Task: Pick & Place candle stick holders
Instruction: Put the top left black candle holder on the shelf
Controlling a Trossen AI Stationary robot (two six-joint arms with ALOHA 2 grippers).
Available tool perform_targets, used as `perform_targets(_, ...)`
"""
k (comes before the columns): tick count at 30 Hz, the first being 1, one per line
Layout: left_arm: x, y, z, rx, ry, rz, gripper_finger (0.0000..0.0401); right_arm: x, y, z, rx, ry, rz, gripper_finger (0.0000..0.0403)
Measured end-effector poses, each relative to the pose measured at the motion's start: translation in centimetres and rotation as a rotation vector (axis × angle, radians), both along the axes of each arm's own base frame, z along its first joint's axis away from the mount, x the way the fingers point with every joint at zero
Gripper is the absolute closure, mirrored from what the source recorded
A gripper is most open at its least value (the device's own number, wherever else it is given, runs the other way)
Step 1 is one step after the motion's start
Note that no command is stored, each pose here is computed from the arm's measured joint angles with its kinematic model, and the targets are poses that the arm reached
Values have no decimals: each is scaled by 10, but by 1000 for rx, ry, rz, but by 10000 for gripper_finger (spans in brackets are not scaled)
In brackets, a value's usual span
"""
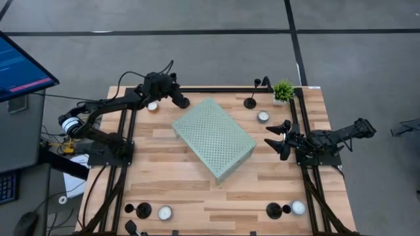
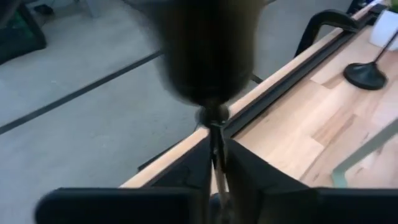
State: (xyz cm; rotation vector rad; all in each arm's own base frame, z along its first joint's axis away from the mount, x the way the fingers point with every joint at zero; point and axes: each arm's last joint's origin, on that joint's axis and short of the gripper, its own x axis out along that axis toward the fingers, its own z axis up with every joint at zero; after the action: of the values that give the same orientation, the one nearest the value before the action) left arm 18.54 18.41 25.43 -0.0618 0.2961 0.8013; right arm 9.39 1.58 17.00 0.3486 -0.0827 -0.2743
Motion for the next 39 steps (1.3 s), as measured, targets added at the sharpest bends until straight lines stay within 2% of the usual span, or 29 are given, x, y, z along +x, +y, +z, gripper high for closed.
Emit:
perform_targets(2,0,0,0,1,1,3,387,0,0,0,0,0,0,67)
perform_targets(11,-2,-6,11,32,-34,-6,387,0,0,0,0,0,0,67)
perform_targets(14,-4,-13,30,78,-86,-22,387,0,0,0,-1,0,0,67)
perform_targets(18,-5,-24,69,164,-171,-20,387,0,0,0,-1,0,-5,67)
perform_targets(23,-7,-37,115,213,-191,-24,387,0,-3,0,-1,0,-28,67)
perform_targets(27,-1,-50,144,226,-224,-88,387,1,-5,0,-1,0,-49,67)
perform_targets(31,12,-66,160,223,-249,-184,387,1,-6,0,-1,0,-65,67)
perform_targets(39,46,-98,165,167,-258,-363,388,1,-8,0,0,0,-82,67)
